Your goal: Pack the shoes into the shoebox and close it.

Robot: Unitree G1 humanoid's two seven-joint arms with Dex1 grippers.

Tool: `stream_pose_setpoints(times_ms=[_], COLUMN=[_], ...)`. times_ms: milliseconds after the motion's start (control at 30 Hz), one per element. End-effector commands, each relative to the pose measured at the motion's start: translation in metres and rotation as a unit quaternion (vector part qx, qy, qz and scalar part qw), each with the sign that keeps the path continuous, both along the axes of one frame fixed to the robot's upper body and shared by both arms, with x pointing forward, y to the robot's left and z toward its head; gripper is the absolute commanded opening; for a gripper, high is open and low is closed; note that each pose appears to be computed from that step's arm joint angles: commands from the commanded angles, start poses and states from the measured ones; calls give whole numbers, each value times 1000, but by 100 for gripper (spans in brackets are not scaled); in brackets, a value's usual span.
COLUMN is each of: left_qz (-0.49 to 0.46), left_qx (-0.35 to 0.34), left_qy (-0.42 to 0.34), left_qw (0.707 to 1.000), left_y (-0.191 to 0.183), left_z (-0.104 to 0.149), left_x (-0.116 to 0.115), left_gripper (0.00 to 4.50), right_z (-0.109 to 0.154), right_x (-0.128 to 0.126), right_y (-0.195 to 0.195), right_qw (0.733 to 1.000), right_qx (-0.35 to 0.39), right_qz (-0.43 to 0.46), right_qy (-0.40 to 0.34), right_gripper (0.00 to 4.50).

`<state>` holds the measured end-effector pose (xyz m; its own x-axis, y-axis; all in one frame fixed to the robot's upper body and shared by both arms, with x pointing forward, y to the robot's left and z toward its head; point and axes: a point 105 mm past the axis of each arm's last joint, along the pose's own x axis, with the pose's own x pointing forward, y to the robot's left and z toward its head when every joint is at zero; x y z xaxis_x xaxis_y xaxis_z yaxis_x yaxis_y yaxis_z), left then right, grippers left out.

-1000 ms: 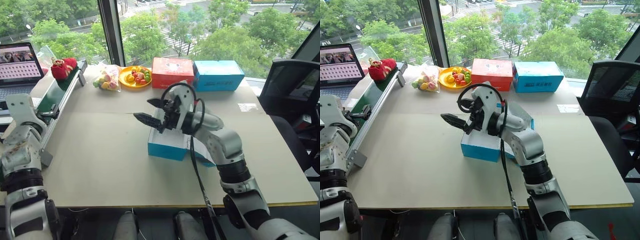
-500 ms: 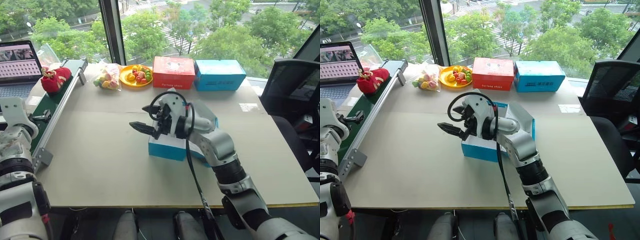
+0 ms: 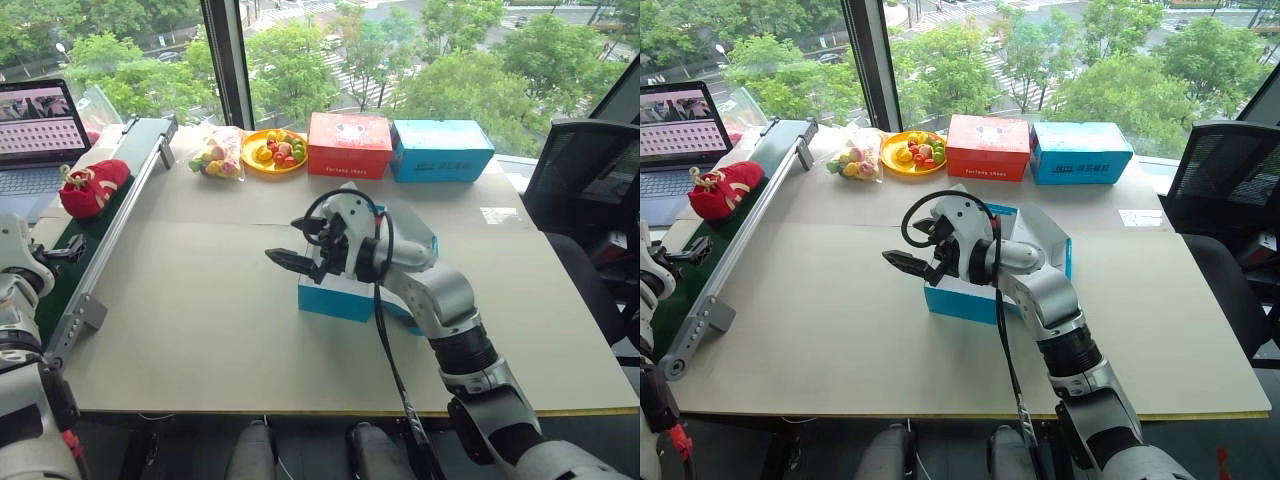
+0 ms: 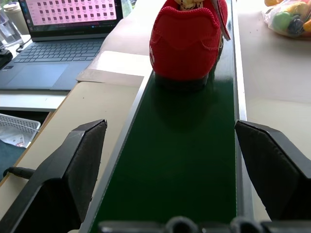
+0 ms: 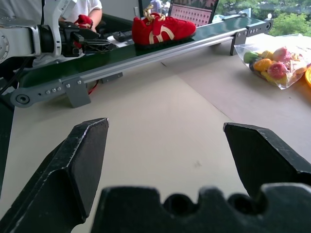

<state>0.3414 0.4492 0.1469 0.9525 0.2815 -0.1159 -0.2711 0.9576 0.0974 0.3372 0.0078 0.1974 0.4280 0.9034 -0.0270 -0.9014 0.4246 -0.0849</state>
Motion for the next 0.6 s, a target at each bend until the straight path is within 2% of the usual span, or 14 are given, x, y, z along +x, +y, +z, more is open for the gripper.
stream_pose_setpoints(times_ms=[33, 600], left_qz=[6, 13], left_qx=[6, -19], left_qy=[-24, -4], left_qw=[1000, 1000], left_y=[10, 17], left_z=[13, 0], left_x=[-8, -20], left_gripper=[450, 450], right_z=[13, 11], right_x=[-2, -1], right_y=[-2, -2], right_qw=[1000, 1000], right_qx=[15, 5], right_qz=[0, -3], right_qy=[-13, -16], right_gripper=[448, 448])
